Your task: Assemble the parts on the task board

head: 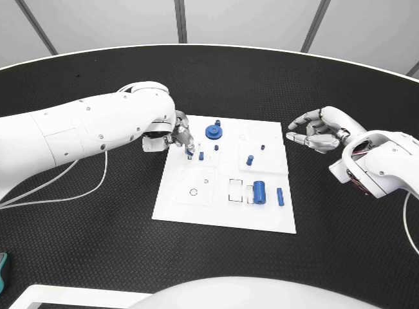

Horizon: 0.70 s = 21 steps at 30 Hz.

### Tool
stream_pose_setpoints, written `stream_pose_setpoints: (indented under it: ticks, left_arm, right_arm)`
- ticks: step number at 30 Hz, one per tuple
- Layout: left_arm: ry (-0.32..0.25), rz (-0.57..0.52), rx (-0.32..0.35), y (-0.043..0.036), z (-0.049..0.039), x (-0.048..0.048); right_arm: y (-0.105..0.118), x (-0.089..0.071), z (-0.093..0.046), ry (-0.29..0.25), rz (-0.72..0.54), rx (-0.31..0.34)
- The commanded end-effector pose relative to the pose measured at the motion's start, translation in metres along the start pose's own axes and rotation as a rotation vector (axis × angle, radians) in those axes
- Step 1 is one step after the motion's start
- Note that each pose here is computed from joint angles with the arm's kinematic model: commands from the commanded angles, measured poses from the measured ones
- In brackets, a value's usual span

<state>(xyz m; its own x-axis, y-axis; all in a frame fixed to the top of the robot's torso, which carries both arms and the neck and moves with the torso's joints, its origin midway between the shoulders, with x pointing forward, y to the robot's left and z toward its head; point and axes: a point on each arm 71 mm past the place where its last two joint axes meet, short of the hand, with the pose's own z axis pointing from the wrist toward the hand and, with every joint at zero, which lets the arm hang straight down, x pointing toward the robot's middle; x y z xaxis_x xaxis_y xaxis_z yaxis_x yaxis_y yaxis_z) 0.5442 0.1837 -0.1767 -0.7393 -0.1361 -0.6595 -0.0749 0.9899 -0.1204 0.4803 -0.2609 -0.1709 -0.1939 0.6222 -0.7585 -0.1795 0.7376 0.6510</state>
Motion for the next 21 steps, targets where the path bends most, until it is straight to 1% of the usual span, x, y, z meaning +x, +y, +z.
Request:
stream_pose_setpoints:
  ticks: [1, 9, 21]
  left_arm:
    - [-0.007, 0.003, -0.030, 0.0023, 0.0009, 0.0004]
    - [-0.028, 0.016, -0.041, 0.0022, 0.0028, 0.0012]
    - [-0.032, 0.022, -0.050, 0.0038, 0.0043, 0.0036]
  right_arm:
    - [0.0000, 0.0000, 0.0000, 0.000, 0.000, 0.000]
    - [0.0000, 0.0001, 0.0002, 0.000, 0.000, -0.001]
    - [0.0002, 0.0003, 0.0003, 0.001, 0.000, -0.001]
